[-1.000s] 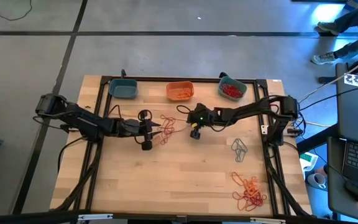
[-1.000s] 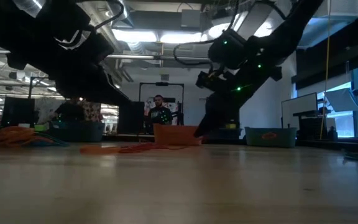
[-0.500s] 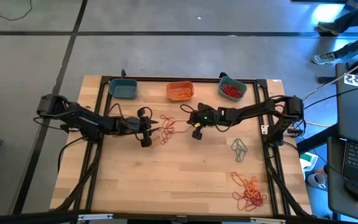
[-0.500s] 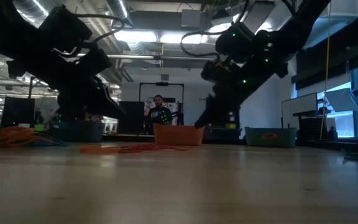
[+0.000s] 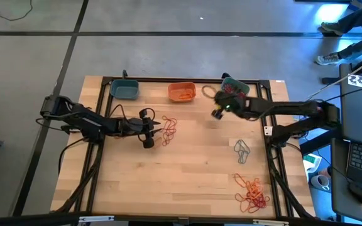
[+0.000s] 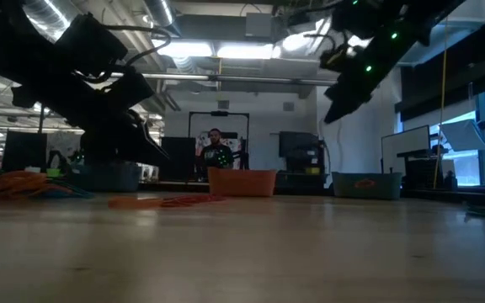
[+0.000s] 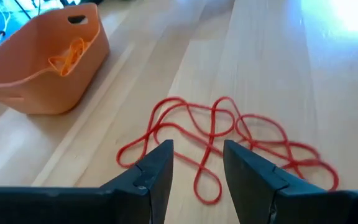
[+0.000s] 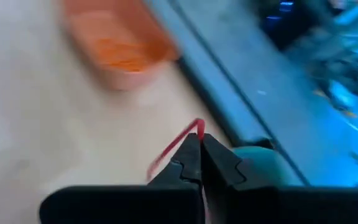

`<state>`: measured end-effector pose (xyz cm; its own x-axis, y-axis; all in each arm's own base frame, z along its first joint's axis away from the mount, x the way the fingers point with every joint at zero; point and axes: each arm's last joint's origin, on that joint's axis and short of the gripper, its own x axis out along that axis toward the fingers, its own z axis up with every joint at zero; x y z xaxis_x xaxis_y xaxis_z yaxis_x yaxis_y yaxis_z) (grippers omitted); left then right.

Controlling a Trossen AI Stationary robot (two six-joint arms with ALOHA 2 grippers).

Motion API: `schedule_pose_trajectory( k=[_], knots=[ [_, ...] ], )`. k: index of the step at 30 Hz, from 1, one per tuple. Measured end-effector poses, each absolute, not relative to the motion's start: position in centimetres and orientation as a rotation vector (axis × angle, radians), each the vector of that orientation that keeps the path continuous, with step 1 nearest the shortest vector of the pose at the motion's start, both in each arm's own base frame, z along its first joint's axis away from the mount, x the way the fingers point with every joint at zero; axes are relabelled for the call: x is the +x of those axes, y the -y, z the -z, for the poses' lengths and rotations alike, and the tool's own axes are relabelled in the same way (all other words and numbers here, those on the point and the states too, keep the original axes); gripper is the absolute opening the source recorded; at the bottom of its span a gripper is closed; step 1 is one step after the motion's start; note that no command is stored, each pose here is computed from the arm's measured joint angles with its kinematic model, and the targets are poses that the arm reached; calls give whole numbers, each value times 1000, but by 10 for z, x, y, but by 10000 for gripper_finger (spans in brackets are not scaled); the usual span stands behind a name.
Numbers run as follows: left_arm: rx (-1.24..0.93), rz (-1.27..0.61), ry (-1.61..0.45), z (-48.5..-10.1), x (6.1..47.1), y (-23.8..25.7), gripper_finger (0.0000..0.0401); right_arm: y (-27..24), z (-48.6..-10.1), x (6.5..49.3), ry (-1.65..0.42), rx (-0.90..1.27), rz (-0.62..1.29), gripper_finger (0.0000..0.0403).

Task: Sort rubber bands into baskets
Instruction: Put the red rubber band into the green bin

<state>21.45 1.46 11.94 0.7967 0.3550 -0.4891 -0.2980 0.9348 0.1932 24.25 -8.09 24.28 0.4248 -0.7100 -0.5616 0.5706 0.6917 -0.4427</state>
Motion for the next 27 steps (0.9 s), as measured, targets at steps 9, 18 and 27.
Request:
schedule_pose_trajectory(
  k=[9,18,27],
  knots=[
    [110,-351,-533,-121,215,-15,138,126,-267,198,-822,-229,1050,3],
    [109,-351,-533,-121,215,-15,138,172,-240,190,-901,-49,1022,3],
    [108,-351,-533,-121,215,-15,138,203,-197,174,-1097,152,1118,89]
  ],
)
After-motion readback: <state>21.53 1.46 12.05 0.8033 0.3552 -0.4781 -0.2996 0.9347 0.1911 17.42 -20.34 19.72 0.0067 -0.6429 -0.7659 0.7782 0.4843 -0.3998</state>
